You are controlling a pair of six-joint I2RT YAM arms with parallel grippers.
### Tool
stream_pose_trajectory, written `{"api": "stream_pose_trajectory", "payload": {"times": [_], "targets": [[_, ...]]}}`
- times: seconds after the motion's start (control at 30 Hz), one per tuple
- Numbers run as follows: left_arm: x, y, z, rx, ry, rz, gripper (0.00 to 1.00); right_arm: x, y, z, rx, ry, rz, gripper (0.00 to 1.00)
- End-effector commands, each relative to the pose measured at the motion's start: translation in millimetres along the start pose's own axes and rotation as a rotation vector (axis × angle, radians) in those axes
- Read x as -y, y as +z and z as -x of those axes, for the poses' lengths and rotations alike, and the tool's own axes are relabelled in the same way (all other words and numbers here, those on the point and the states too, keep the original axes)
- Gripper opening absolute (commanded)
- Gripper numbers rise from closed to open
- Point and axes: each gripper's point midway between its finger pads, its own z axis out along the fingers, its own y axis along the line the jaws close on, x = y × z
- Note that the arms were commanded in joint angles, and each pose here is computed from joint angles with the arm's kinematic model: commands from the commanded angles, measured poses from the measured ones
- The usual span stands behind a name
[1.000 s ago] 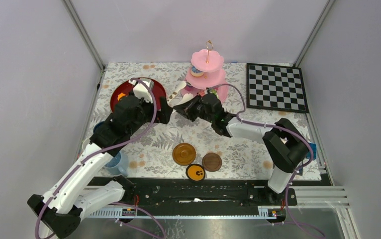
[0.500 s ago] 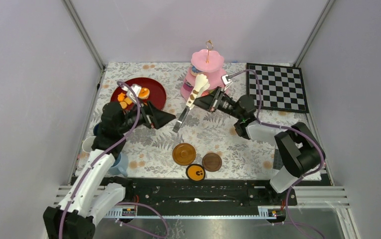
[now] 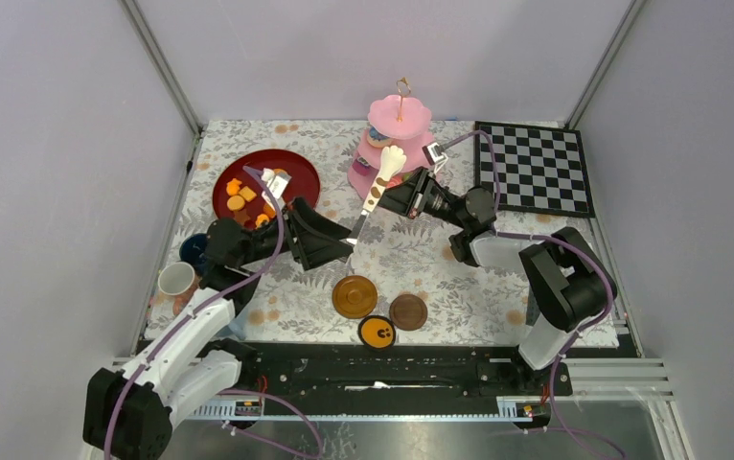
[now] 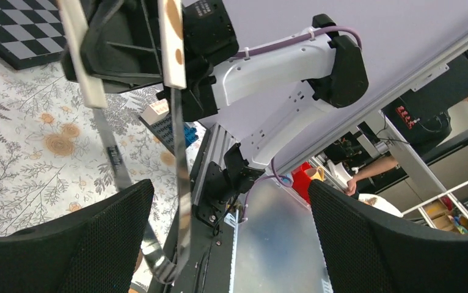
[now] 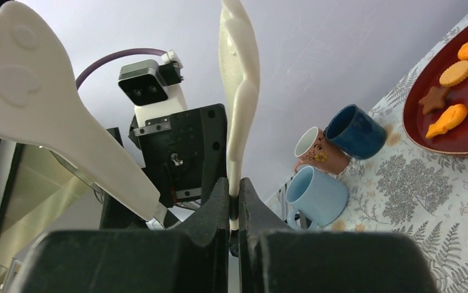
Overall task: Serve the afternoon tea
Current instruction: Adjust the clamp.
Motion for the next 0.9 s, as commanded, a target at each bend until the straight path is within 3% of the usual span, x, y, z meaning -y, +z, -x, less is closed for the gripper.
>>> {"api": "stream_pose_trajectory", "payload": {"times": [0.0,0.23,0.47,0.6,0.77,0.87], "targets": [[2,6,13,0.044,0.043,-0.015,0.99,-49,2,8,0.001,-0.14,0.177,0.0],[-22,3,31,0.139,0.065,0.165,0.99,-59,1,5,-0.006,-0.151,0.192,0.0],[-9,18,19,0.057,-0.005,0.045,0.99,-64,8,6,-0.013,-0.158,0.214,0.0],[-11,24,12,0.034,-0.006,0.059,0.99,-68,12,6,-0.016,-0.159,0.226,0.0],[-5,26,18,0.062,-0.011,0.029,0.98,-69,15,1,-0.019,-0.159,0.233,0.0],[-4,26,19,0.088,-0.052,0.01,0.92,-69,16,0,-0.013,-0.176,0.235,0.0]]}}
